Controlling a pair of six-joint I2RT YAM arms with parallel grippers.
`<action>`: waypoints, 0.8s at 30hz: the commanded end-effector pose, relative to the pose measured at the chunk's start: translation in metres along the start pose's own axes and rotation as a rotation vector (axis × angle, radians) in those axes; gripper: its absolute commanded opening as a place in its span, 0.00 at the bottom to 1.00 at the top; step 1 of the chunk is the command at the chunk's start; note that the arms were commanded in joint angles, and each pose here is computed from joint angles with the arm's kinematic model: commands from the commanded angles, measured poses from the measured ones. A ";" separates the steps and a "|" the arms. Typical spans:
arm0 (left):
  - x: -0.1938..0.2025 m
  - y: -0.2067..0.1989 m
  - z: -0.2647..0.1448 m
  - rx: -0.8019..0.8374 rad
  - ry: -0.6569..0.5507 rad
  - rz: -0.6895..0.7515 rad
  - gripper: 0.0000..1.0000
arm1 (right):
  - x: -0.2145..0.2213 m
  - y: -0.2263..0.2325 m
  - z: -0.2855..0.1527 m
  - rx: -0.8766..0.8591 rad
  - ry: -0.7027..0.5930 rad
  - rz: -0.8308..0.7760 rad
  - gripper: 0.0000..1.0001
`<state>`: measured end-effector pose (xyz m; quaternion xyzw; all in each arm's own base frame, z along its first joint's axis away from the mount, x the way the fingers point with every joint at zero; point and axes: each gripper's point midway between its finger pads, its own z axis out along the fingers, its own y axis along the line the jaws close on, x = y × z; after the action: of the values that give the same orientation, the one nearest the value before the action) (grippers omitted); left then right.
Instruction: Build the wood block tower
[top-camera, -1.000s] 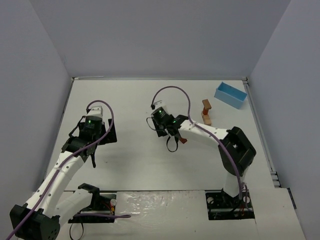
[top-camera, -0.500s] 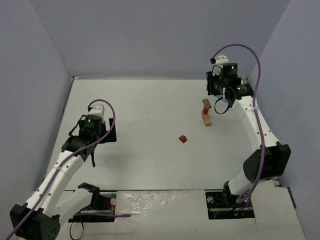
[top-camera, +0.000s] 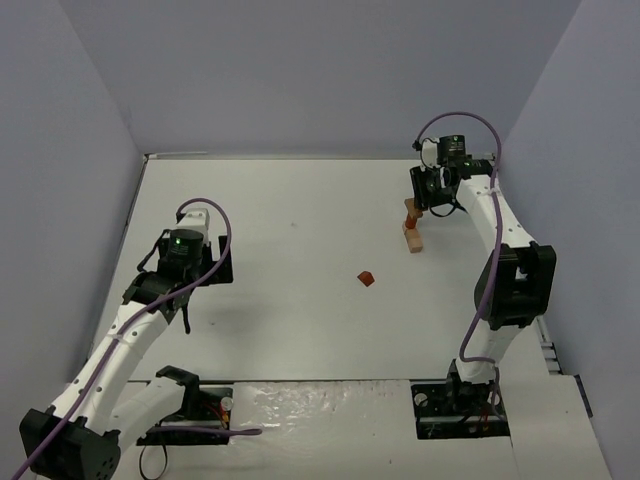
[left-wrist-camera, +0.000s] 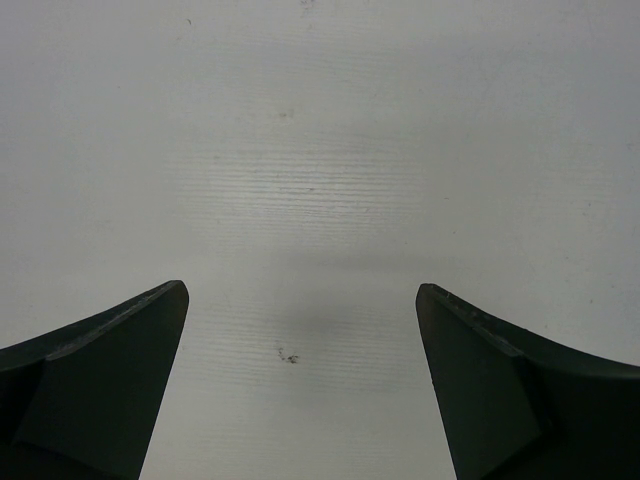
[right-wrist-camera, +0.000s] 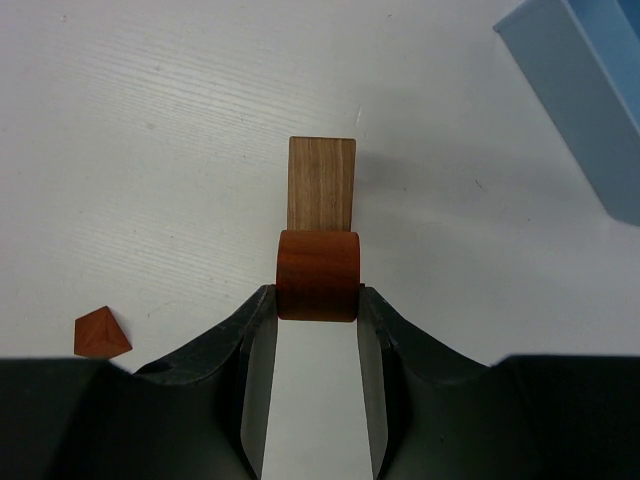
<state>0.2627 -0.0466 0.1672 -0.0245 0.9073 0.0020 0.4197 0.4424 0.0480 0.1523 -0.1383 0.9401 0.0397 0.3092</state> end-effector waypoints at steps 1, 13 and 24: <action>-0.029 -0.004 -0.002 0.011 -0.080 -0.009 0.97 | -0.020 0.000 -0.007 -0.016 -0.050 -0.038 0.00; -0.028 -0.002 0.001 -0.001 -0.070 -0.004 0.97 | -0.031 -0.005 0.000 -0.002 -0.059 -0.047 0.00; -0.027 -0.001 0.003 -0.008 -0.062 0.002 0.97 | -0.021 -0.005 0.005 0.028 -0.031 -0.042 0.00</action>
<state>0.2655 -0.0465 0.1604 -0.0234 0.9122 0.0082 0.4090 0.4570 0.0478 0.1493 -0.1484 0.9390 0.0338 0.3084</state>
